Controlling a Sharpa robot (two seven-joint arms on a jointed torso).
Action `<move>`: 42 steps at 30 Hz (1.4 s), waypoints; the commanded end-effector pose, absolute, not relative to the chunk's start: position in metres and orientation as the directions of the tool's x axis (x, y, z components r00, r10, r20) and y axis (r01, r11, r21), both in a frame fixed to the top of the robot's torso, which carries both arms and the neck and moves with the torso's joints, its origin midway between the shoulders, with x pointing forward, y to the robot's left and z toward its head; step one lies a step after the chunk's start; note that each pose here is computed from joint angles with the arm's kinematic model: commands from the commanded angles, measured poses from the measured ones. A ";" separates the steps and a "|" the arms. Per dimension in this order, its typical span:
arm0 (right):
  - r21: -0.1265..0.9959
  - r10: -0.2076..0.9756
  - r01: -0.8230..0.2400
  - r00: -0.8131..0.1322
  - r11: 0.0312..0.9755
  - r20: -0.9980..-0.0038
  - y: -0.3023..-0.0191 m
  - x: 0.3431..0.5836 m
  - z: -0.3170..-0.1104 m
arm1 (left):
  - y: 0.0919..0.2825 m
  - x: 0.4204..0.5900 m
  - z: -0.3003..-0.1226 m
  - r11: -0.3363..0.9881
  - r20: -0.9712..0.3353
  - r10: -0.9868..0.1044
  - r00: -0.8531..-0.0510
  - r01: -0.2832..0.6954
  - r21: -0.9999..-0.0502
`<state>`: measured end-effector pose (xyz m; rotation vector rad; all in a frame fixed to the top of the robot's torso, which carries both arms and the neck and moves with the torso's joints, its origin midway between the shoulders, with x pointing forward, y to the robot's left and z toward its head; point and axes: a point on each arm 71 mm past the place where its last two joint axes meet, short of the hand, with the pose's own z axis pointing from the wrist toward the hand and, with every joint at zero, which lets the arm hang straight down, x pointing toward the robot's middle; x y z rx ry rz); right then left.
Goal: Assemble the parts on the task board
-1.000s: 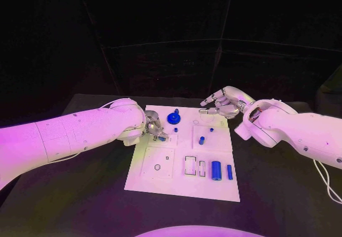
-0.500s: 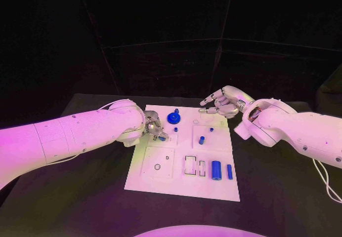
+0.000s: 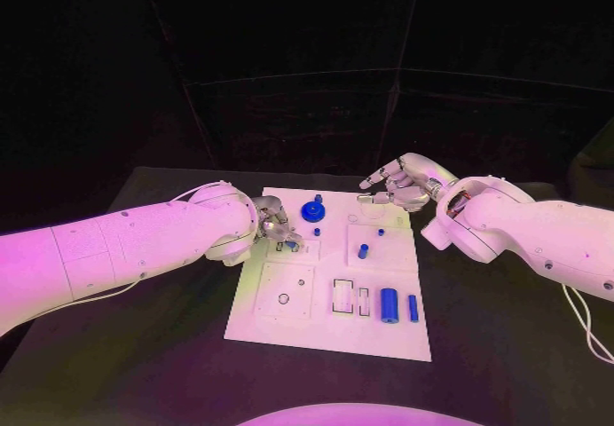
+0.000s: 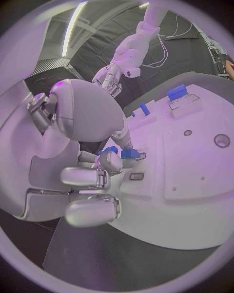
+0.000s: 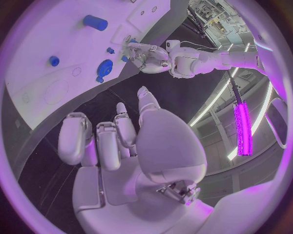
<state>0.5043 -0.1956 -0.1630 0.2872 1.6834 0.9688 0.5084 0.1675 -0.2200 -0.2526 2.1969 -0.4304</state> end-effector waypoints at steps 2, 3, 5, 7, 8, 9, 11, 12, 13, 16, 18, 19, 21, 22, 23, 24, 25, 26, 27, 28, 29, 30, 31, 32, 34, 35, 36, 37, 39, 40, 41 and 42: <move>0.715 0.619 -0.300 -0.361 0.631 -0.698 -0.194 0.504 -0.162 | 0.166 0.509 -0.219 0.913 -0.726 -0.351 -0.591 -0.043 -0.406; 0.714 0.618 -0.301 -0.361 0.632 -0.698 -0.193 0.504 -0.162 | 0.165 0.509 -0.220 0.913 -0.726 -0.351 -0.592 -0.044 -0.406; 0.713 0.617 -0.302 -0.361 0.632 -0.699 -0.193 0.504 -0.162 | 0.164 0.508 -0.222 0.913 -0.724 -0.352 -0.593 -0.045 -0.406; 0.713 0.616 -0.302 -0.362 0.633 -0.700 -0.193 0.504 -0.162 | 0.162 0.508 -0.223 0.912 -0.723 -0.352 -0.594 -0.045 -0.407; 0.713 0.615 -0.303 -0.362 0.633 -0.700 -0.193 0.504 -0.162 | 0.161 0.507 -0.224 0.912 -0.722 -0.352 -0.595 -0.045 -0.408; 0.712 0.615 -0.303 -0.362 0.633 -0.700 -0.193 0.504 -0.162 | 0.161 0.507 -0.225 0.912 -0.721 -0.352 -0.596 -0.045 -0.408; 0.712 0.614 -0.303 -0.363 0.633 -0.701 -0.193 0.504 -0.162 | 0.160 0.507 -0.226 0.912 -0.721 -0.352 -0.598 -0.046 -0.407; 0.712 0.614 -0.303 -0.363 0.634 -0.701 -0.193 0.504 -0.162 | 0.160 0.507 -0.226 0.912 -0.720 -0.352 -0.598 -0.046 -0.407; 0.711 0.613 -0.303 -0.363 0.634 -0.701 -0.193 0.504 -0.162 | 0.160 0.507 -0.227 0.912 -0.720 -0.352 -0.598 -0.047 -0.407; 0.711 0.613 -0.304 -0.363 0.634 -0.702 -0.193 0.504 -0.162 | 0.159 0.507 -0.228 0.914 -0.720 -0.350 -0.600 -0.048 -0.404; 0.710 0.612 -0.304 -0.364 0.635 -0.702 -0.193 0.504 -0.162 | 0.159 0.507 -0.229 0.916 -0.718 -0.344 -0.605 -0.049 -0.398; 0.710 0.611 -0.304 -0.364 0.635 -0.703 -0.193 0.504 -0.162 | 0.159 0.507 -0.229 0.917 -0.717 -0.341 -0.608 -0.049 -0.396; 0.710 0.611 -0.304 -0.364 0.635 -0.703 -0.193 0.505 -0.162 | 0.159 0.507 -0.230 0.920 -0.714 -0.335 -0.614 -0.049 -0.390; 0.710 0.611 -0.304 -0.364 0.636 -0.703 -0.193 0.505 -0.162 | 0.159 0.506 -0.230 0.921 -0.713 -0.332 -0.618 -0.048 -0.387; 0.710 0.611 -0.304 -0.364 0.636 -0.703 -0.193 0.505 -0.162 | 0.159 0.506 -0.230 0.922 -0.711 -0.329 -0.621 -0.048 -0.384; 0.709 0.610 -0.304 -0.365 0.636 -0.703 -0.193 0.505 -0.162 | 0.160 0.506 -0.231 0.923 -0.710 -0.326 -0.624 -0.048 -0.381; 0.709 0.610 -0.304 -0.365 0.636 -0.703 -0.193 0.505 -0.162 | 0.160 0.506 -0.231 0.924 -0.709 -0.324 -0.626 -0.049 -0.379; 0.709 0.610 -0.304 -0.365 0.636 -0.703 -0.193 0.505 -0.162 | 0.161 0.506 -0.231 0.925 -0.709 -0.323 -0.627 -0.049 -0.378; 0.709 0.610 -0.304 -0.365 0.636 -0.703 -0.193 0.505 -0.162 | 0.161 0.507 -0.231 0.925 -0.708 -0.322 -0.628 -0.050 -0.376; 0.709 0.610 -0.304 -0.365 0.636 -0.703 -0.193 0.505 -0.162 | 0.161 0.507 -0.231 0.926 -0.708 -0.322 -0.628 -0.051 -0.375; 0.709 0.610 -0.304 -0.365 0.636 -0.703 -0.193 0.505 -0.162 | 0.162 0.507 -0.231 0.926 -0.708 -0.321 -0.629 -0.051 -0.374; 0.709 0.610 -0.304 -0.365 0.636 -0.703 -0.193 0.505 -0.162 | 0.162 0.507 -0.232 0.926 -0.708 -0.321 -0.629 -0.052 -0.373; 0.709 0.610 -0.304 -0.366 0.636 -0.703 -0.193 0.505 -0.162 | 0.162 0.507 -0.232 0.927 -0.708 -0.320 -0.630 -0.053 -0.372; 0.709 0.609 -0.304 -0.366 0.636 -0.703 -0.193 0.505 -0.162 | 0.163 0.507 -0.232 0.927 -0.707 -0.320 -0.631 -0.054 -0.371; 0.709 0.609 -0.304 -0.366 0.636 -0.703 -0.193 0.505 -0.162 | 0.163 0.507 -0.232 0.928 -0.707 -0.318 -0.632 -0.054 -0.369; 0.709 0.609 -0.304 -0.367 0.636 -0.703 -0.193 0.505 -0.162 | 0.164 0.507 -0.232 0.929 -0.707 -0.316 -0.632 -0.054 -0.367; 0.709 0.609 -0.304 -0.367 0.636 -0.703 -0.193 0.505 -0.162 | 0.164 0.507 -0.232 0.930 -0.708 -0.314 -0.632 -0.053 -0.365; 0.709 0.609 -0.304 -0.367 0.636 -0.703 -0.193 0.505 -0.162 | 0.164 0.507 -0.232 0.930 -0.709 -0.313 -0.633 -0.052 -0.363; 0.709 0.609 -0.303 -0.367 0.636 -0.703 -0.193 0.505 -0.162 | 0.164 0.507 -0.232 0.931 -0.709 -0.311 -0.633 -0.052 -0.362; 0.709 0.608 -0.303 -0.368 0.637 -0.703 -0.193 0.505 -0.163 | 0.165 0.507 -0.232 0.931 -0.709 -0.310 -0.634 -0.052 -0.360; 0.709 0.608 -0.302 -0.368 0.637 -0.703 -0.193 0.505 -0.163 | 0.165 0.507 -0.232 0.932 -0.709 -0.309 -0.634 -0.052 -0.359; 0.709 0.608 -0.302 -0.369 0.637 -0.703 -0.193 0.505 -0.163 | 0.165 0.507 -0.232 0.932 -0.709 -0.308 -0.635 -0.052 -0.358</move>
